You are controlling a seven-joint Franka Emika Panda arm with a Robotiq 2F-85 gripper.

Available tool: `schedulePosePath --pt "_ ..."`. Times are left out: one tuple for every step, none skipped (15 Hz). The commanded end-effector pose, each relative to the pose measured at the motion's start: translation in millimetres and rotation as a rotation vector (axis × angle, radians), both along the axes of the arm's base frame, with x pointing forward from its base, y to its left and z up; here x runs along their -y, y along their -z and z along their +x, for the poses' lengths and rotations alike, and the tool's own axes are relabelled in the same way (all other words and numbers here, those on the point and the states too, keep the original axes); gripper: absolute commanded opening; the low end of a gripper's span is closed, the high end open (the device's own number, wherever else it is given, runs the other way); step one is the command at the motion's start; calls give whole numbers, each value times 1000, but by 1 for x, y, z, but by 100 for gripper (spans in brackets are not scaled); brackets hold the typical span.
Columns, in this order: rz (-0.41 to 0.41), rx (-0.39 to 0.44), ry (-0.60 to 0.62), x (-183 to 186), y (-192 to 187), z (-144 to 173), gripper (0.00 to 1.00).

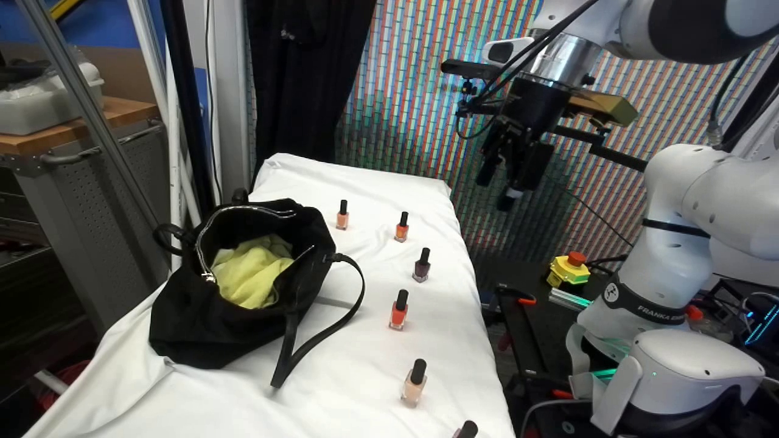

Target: Place the nail polish bottles inside the black bag from right to left

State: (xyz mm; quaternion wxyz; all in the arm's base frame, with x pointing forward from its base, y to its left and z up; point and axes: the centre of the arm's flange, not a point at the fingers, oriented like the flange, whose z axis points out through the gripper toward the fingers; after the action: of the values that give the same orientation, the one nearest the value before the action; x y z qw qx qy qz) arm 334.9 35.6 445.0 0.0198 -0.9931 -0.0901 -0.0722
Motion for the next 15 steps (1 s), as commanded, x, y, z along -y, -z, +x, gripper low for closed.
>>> schedulePosePath --pt "-36 58 4 28 4 57 100" --pt "-41 68 2 36 7 68 100" --pt "-48 78 1 45 9 81 100" --pt "-55 91 -1 53 12 93 100" --pt "-66 100 -8 61 17 105 100" --pt "-82 100 -14 67 21 115 100" --pt "-98 101 -17 74 28 128 100" --pt "-111 108 -12 79 34 138 100" --pt "-134 102 -15 87 41 150 100" --pt "-149 97 -22 93 47 158 100" --pt "-173 95 -28 100 55 169 100" --pt "-188 95 -34 106 62 177 100" --pt "-201 91 -38 113 68 186 100" --pt "-212 83 -45 119 74 193 100" --pt "-222 73 -51 126 81 200 100"
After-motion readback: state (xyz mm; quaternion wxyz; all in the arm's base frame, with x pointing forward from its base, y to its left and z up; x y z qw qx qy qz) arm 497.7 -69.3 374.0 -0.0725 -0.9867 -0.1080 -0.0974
